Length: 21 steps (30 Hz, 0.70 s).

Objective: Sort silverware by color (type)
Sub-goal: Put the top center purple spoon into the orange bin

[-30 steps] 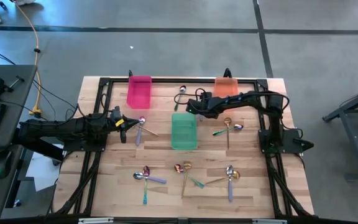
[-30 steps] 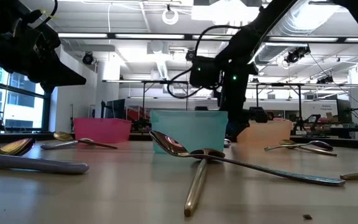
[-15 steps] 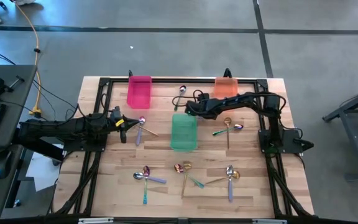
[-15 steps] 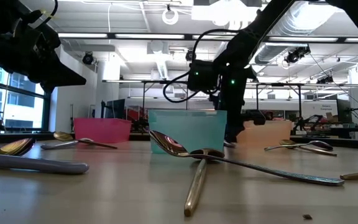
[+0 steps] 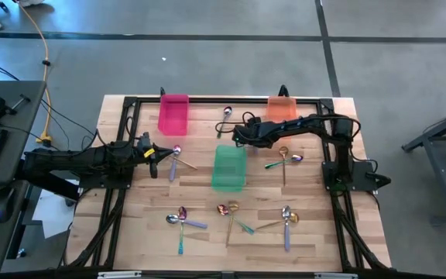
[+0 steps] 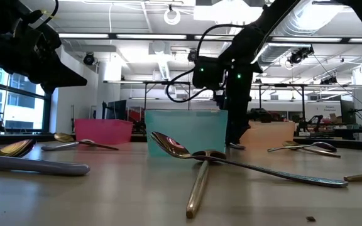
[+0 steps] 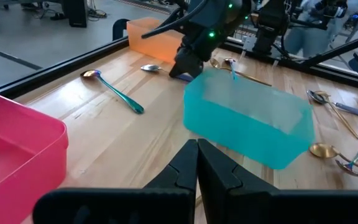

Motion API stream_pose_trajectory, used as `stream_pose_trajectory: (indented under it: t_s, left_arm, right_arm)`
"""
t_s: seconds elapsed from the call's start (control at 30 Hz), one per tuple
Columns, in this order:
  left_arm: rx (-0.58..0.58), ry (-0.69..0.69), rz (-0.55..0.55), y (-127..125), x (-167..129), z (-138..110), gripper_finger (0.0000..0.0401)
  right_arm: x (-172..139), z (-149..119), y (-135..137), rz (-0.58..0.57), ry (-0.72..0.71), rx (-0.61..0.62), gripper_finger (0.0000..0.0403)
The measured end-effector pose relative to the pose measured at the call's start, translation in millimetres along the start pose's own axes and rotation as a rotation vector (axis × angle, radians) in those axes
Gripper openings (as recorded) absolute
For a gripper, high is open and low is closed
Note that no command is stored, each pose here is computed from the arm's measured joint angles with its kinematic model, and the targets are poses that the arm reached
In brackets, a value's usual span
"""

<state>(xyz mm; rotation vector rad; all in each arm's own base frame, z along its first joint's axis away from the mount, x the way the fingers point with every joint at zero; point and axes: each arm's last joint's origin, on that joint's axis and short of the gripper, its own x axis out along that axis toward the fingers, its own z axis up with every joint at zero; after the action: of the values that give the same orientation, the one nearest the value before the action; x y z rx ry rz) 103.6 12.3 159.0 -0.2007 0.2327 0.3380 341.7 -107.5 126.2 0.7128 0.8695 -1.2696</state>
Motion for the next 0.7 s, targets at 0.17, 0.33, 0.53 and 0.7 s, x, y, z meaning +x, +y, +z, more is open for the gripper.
stream_pose_trajectory:
  t_s: [0.17, 0.33, 0.53, 0.7]
  left_arm:
    - [0.000, 0.000, 0.000, 0.0, 0.0, 0.0, 0.0000]
    - [0.000, 0.000, 0.000, 0.0, 0.0, 0.0, 0.0000]
    - [0.000, 0.000, 0.000, 0.0, 0.0, 0.0, 0.0000]
    - [0.000, 0.000, 0.000, 0.0, 0.0, 0.0, 0.0000]
  right_arm:
    - [-5.1, 3.4, -1.1, 0.006, -0.012, 0.005, 0.0007]
    - [-8.1, 6.2, -2.7, 0.002, -0.024, 0.006, 0.0002]
    - [-17.9, 14.8, -6.6, 0.017, -0.045, 0.007, 0.0002]
    - [-23.0, 22.9, -9.6, 0.035, -0.051, 0.003, 0.0002]
